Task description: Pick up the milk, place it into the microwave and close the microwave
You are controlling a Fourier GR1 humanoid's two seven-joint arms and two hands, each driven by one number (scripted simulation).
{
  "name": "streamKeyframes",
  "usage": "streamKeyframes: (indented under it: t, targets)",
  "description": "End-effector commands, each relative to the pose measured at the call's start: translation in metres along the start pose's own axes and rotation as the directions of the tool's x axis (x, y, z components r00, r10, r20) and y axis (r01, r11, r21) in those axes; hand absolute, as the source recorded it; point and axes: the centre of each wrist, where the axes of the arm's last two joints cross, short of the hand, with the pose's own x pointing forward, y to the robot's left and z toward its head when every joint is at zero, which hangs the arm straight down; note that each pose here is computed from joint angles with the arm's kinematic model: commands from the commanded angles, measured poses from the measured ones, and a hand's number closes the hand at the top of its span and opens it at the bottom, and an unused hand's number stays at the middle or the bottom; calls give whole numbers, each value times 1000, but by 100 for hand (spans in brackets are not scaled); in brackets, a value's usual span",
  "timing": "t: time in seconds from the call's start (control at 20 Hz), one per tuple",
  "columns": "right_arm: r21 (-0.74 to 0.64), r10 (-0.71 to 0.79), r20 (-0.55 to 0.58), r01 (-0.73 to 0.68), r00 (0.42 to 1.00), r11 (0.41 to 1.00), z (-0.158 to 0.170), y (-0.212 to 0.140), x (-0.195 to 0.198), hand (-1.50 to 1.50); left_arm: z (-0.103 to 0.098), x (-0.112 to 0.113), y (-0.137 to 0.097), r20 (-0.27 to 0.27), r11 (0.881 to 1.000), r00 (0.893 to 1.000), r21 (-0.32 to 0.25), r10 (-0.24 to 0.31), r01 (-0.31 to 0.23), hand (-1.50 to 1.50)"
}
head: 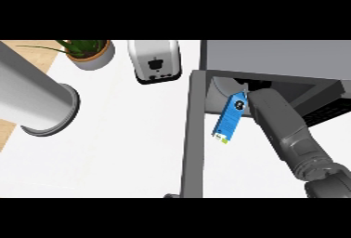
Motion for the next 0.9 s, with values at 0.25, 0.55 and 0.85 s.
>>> streamKeyframes:
  t: [0.25, 0.55, 0.85]
  targets:
    - [-23, 76, -54, -77, 996, 997, -1, -29, -33, 150, -14, -5, -3, -1, 1000, 1000, -18, 15, -15, -150]
    - [-19, 162, -52, -163, 985, 986, 4, -40, -49, 150, -12, -10, -8, -15, 999, 1000, -31, 21, -21, -150]
    - [37, 190, -3, -190, 982, 981, 9, -30, -44, -150, -26, -12, -5, -18, 999, 1000, -30, 9, -10, -150]
